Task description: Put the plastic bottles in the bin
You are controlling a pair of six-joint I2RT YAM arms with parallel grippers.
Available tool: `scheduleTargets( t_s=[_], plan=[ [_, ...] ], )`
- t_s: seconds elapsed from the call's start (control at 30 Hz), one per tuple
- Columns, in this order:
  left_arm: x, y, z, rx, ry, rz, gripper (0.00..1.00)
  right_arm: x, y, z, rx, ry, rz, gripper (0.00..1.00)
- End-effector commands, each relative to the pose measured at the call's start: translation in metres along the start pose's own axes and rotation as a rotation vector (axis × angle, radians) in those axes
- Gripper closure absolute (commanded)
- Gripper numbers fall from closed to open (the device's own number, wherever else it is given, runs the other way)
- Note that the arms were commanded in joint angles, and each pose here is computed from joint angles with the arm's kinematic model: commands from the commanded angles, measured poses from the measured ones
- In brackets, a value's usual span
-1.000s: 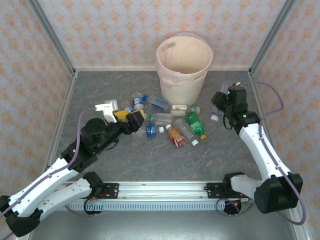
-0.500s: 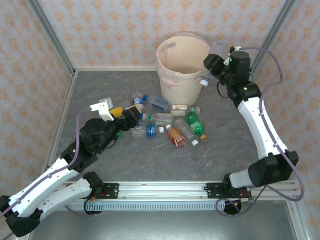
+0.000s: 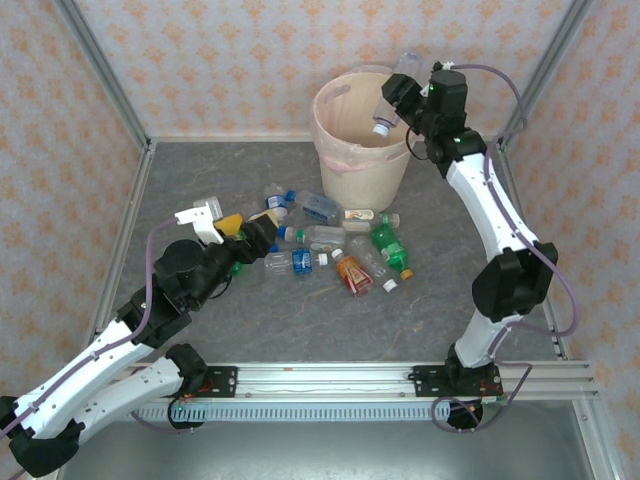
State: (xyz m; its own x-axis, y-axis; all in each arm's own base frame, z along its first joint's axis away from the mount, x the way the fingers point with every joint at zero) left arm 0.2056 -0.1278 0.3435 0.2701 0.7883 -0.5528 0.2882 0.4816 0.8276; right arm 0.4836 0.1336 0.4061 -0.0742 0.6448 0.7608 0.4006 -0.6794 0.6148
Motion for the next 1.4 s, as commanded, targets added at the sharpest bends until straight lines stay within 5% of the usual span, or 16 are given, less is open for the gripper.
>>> scheduleTargets(
  t_s=[0.0,0.17,0.7,1.37],
  plan=[
    [-0.002,0.005,-0.006,-0.005,-0.006,0.009,0.01,0.02,0.01,0.003,-0.029,0.04,-0.007,0.38],
    [-0.001,0.003,-0.006,0.0,-0.005,0.011,0.01,0.029,0.01,0.001,-0.015,0.023,-0.04,0.0],
    [0.0,-0.015,-0.001,0.065,-0.033,0.017,0.01,0.021,-0.024,-0.089,0.022,-0.022,-0.192,0.0],
    [0.008,-0.049,0.009,0.167,-0.061,-0.004,0.01,-0.116,-0.143,-0.16,0.277,-0.46,-0.367,0.0]
  ],
)
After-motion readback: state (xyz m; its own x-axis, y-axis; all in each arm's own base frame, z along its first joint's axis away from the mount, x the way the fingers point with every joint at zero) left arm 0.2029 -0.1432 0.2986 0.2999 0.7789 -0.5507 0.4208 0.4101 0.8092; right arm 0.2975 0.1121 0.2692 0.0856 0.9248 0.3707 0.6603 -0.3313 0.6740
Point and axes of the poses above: each hand's point on the last joint's axis, 136 mm out from that joint toward the fingers, its own z axis out along the fingers, its own x axis along the line the jaws close on, y = z × x, the point moved 5 cm from there along -z, back along the fingers, and after that the axes turned 3 degrees about z, right-handed, at the moved point
